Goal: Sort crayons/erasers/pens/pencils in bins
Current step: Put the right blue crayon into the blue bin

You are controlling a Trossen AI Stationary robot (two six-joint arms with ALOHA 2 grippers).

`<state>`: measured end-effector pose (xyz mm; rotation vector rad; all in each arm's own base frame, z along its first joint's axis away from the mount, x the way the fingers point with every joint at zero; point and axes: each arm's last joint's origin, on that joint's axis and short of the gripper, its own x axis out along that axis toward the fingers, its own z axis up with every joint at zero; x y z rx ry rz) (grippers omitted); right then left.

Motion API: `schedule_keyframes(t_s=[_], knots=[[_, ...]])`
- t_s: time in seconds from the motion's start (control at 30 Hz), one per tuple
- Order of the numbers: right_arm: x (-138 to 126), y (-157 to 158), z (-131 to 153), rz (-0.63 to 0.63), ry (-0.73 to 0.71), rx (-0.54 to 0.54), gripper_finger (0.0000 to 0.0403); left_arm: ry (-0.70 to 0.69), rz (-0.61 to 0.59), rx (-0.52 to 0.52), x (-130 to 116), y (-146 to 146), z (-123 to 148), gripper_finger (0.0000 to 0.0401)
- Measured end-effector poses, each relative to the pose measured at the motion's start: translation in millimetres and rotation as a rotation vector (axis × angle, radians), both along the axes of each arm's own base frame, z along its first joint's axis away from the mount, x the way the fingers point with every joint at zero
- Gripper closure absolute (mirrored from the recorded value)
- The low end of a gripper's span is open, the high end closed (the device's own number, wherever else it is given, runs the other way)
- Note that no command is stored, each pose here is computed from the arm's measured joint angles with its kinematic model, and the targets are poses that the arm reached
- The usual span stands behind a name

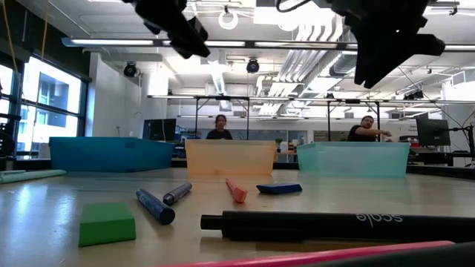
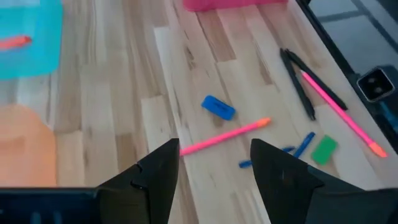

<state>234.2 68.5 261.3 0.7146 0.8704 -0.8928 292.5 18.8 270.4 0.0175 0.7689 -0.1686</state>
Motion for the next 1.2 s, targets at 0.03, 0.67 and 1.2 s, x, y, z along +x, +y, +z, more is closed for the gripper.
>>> schedule_keyframes(t_s=[0.03,0.67,1.2], knots=[[0.7,-2.3,-0.1,-0.003,0.004,0.003,0.0316,0.001,-0.007,0.007,3.6,-0.3,0.8,0.0215],[-4.7,-32.7,0.5,-0.26,0.04,0.04,0.0316,0.198,-0.337,0.251,49.2,-39.9,-42.0,0.0215],[-7.7,-43.2,6.5,-0.301,0.01,0.042,0.0316,0.305,-0.532,0.359,66.7,-85.1,-103.8,0.0215]])
